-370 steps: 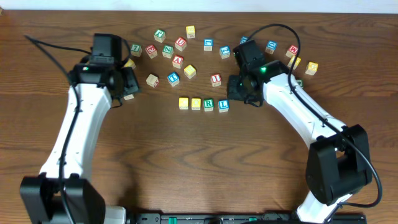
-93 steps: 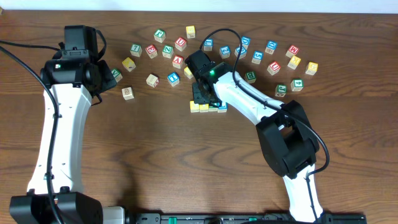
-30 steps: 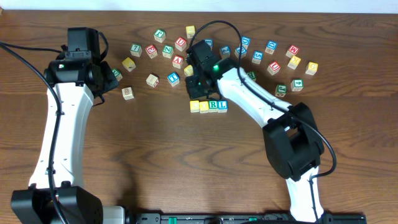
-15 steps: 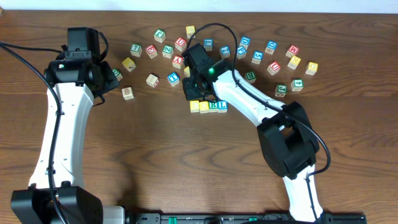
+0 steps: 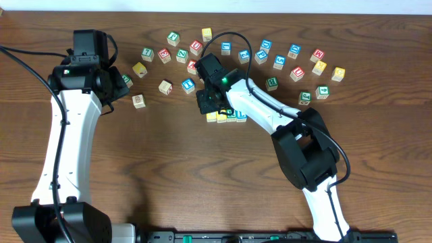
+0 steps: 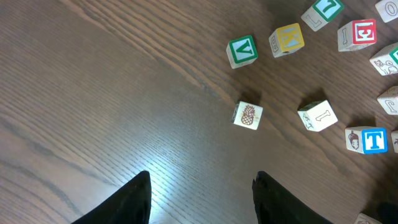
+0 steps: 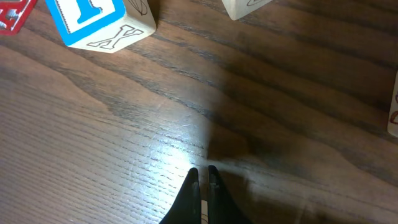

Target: Spell out CORL

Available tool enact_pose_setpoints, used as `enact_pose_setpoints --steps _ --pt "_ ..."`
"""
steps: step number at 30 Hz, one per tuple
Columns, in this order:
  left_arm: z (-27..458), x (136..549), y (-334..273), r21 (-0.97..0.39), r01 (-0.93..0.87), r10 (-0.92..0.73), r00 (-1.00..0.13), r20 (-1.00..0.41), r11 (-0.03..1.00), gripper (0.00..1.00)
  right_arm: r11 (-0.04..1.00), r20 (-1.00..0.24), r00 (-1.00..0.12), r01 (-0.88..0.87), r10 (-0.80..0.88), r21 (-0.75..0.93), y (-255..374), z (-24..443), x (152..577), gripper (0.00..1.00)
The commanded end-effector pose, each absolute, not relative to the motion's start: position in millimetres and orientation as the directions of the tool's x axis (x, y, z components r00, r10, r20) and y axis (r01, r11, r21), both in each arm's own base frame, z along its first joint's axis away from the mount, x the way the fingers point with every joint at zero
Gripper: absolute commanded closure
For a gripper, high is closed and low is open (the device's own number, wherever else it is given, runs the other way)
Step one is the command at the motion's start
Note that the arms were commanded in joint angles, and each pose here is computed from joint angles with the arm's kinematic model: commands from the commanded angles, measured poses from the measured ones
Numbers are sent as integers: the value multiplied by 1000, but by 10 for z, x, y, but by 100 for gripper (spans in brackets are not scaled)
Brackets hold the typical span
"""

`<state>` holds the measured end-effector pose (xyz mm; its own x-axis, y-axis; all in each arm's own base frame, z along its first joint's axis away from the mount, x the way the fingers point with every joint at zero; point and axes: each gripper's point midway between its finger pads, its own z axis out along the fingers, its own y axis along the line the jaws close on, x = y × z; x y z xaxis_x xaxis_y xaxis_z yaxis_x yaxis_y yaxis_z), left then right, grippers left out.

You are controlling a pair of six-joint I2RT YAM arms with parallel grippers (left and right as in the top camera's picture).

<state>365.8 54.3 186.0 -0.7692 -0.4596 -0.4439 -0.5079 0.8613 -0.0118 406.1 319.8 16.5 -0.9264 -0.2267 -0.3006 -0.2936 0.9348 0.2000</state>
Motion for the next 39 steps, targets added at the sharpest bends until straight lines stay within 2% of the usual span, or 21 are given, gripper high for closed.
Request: enact_pose_setpoints --steps 1,34,39 --pt "1812 3648 556 -6 -518 -470 -770 -431 855 48 935 -302 -927 -289 -220 205 3250 167 4065 99" --pt "1808 3640 555 -5 -518 -470 -772 -429 855 48 938 -282 -933 -285 -224 198 3219 148 4024 99" --pt "1808 3641 555 -5 -518 -470 -772 -429 855 48 934 -322 -924 -283 -206 216 3234 323 4136 99"
